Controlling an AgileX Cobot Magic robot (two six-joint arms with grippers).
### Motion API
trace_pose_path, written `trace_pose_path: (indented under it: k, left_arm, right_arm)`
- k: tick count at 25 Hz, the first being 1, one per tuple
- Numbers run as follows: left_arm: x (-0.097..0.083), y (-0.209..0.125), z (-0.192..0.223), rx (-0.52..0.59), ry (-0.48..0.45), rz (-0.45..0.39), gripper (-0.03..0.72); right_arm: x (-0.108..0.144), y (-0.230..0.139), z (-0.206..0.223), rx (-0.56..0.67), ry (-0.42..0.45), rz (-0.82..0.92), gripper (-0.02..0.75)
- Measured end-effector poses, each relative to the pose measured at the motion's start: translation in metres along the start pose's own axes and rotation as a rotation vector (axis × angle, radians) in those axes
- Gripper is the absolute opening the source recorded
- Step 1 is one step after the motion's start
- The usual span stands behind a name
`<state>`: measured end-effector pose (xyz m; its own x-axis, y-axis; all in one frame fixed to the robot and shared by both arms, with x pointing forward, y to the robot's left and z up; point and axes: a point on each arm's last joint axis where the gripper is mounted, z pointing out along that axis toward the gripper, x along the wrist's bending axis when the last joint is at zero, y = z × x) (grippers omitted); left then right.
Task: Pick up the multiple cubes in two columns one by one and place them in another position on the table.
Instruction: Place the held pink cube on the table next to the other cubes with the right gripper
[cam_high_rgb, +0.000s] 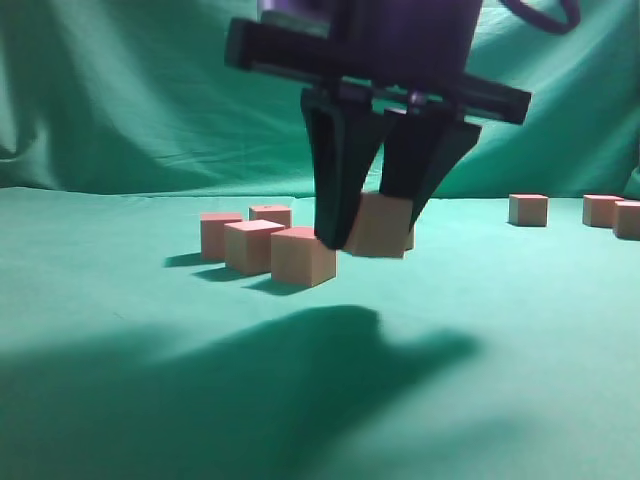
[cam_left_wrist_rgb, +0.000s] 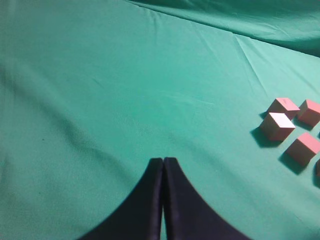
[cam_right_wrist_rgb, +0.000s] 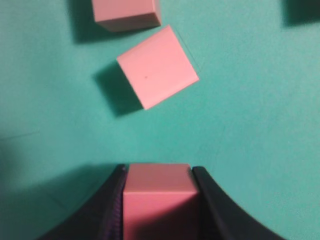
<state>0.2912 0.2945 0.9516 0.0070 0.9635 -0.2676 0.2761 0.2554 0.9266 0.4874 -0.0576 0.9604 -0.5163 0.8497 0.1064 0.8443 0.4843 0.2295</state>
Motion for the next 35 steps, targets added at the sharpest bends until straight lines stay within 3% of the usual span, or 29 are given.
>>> trace_pose_path:
  k: [9, 18, 35]
  left_arm:
    - [0.0, 0.0, 0.0, 0.0, 0.0, 0.0, 0.0]
    - [0.0, 0.0, 0.0, 0.0, 0.0, 0.0, 0.0]
    - [0.0, 0.0, 0.0, 0.0, 0.0, 0.0, 0.0]
  right_arm:
    - [-0.006, 0.002, 0.023, 0.015, -0.059, -0.008, 0.267]
    - [-0.006, 0.007, 0.025, -0.034, -0.06, -0.022, 0.267]
    - [-0.008, 0.006, 0.029, -0.019, -0.085, -0.023, 0.267]
